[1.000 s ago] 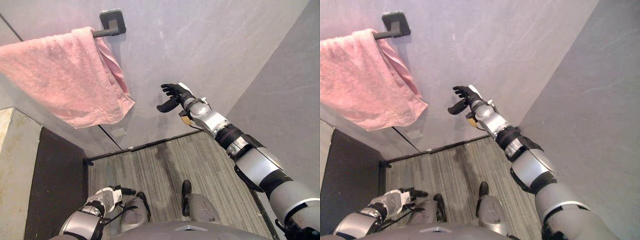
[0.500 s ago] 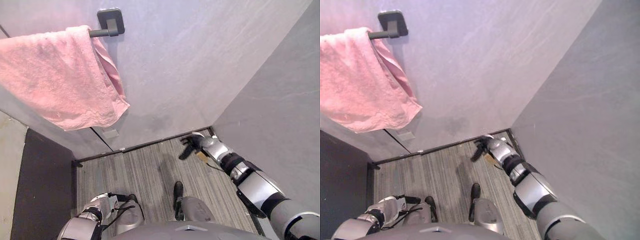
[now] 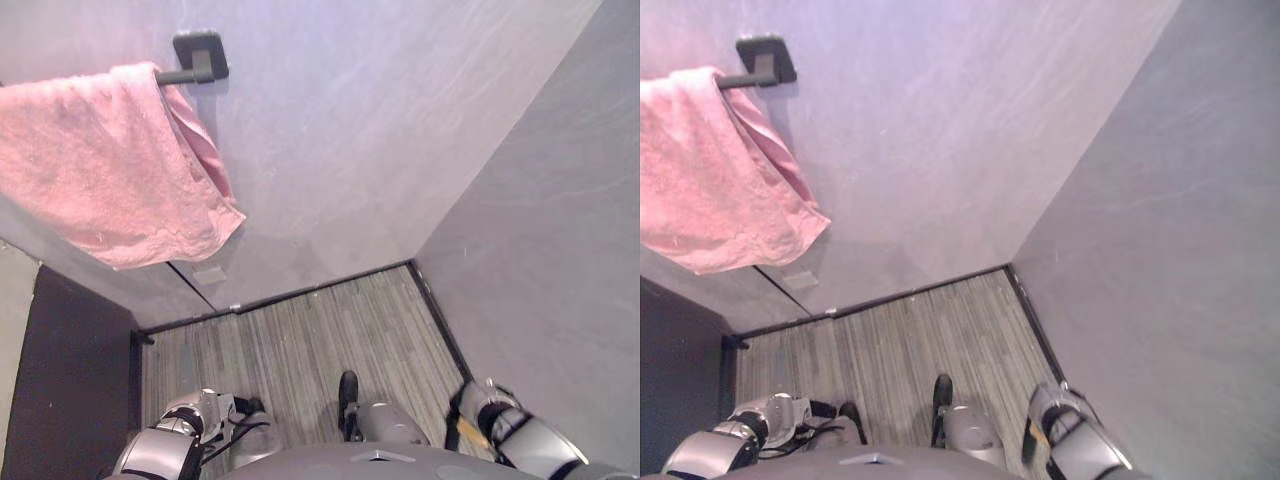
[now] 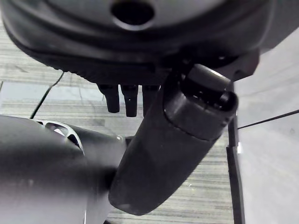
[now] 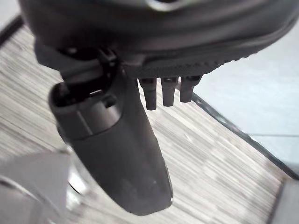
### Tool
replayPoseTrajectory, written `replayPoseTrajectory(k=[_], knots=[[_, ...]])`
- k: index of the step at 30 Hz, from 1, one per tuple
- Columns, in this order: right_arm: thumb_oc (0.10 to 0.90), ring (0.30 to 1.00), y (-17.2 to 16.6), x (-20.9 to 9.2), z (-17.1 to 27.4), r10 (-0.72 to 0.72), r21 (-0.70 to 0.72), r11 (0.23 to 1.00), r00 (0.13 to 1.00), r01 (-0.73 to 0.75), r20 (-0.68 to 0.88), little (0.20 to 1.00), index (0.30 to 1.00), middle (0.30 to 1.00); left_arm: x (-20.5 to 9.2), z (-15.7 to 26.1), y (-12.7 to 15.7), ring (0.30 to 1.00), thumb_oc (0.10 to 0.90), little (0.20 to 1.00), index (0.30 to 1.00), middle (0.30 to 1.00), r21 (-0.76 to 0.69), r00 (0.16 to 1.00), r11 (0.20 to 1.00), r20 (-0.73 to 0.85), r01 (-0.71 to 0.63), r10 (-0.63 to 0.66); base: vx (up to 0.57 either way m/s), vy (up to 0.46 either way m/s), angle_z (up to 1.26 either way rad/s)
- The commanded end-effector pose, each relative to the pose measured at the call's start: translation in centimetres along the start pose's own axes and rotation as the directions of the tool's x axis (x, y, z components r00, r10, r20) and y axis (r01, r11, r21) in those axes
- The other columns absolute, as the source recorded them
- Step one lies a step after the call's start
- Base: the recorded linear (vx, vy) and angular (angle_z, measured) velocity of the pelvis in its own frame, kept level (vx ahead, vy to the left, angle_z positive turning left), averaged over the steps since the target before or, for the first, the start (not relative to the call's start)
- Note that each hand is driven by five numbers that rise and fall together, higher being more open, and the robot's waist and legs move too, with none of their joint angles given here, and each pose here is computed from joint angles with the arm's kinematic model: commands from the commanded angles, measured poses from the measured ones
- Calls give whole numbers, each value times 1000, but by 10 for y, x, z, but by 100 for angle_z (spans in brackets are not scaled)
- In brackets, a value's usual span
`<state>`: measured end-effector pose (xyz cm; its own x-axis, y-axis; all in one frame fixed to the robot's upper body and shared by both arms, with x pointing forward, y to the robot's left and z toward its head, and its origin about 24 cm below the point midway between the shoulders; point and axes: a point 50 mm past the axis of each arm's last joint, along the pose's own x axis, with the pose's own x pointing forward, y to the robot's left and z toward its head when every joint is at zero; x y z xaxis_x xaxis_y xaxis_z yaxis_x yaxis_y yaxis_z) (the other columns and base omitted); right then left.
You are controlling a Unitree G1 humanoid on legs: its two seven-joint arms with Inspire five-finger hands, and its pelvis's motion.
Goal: Organize the bathroom.
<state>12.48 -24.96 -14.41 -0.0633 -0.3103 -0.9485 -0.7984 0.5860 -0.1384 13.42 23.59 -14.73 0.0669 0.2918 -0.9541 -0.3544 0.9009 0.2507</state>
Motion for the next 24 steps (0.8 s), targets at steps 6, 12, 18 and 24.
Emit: replayPoseTrajectory(k=[6, 12, 18, 24], knots=[[800, 900, -21, -1, -21, -90, 138, 985, 993, 101, -81, 900, 900, 900, 9, -25, 35, 900, 800, 900, 900, 900, 240, 997, 970, -42, -45, 57, -100, -24, 74], [800, 900, -28, -1, -28, -174, 169, 969, 984, 178, -38, 900, 900, 900, 9, -13, 48, 900, 800, 900, 900, 900, 247, 997, 966, 38, -77, 69, -149, 14, 47], [800, 900, -47, -9, -16, -282, 207, 941, 959, 269, 37, 900, 900, 900, 4, 12, 45, 900, 800, 900, 900, 900, 234, 991, 969, 119, -84, 57, -221, 43, 23], [800, 900, -42, -6, -19, -260, 216, 946, 964, 242, 62, 900, 900, 900, 3, 18, 50, 900, 800, 900, 900, 900, 289, 990, 951, 124, -107, 74, -167, -62, 22]])
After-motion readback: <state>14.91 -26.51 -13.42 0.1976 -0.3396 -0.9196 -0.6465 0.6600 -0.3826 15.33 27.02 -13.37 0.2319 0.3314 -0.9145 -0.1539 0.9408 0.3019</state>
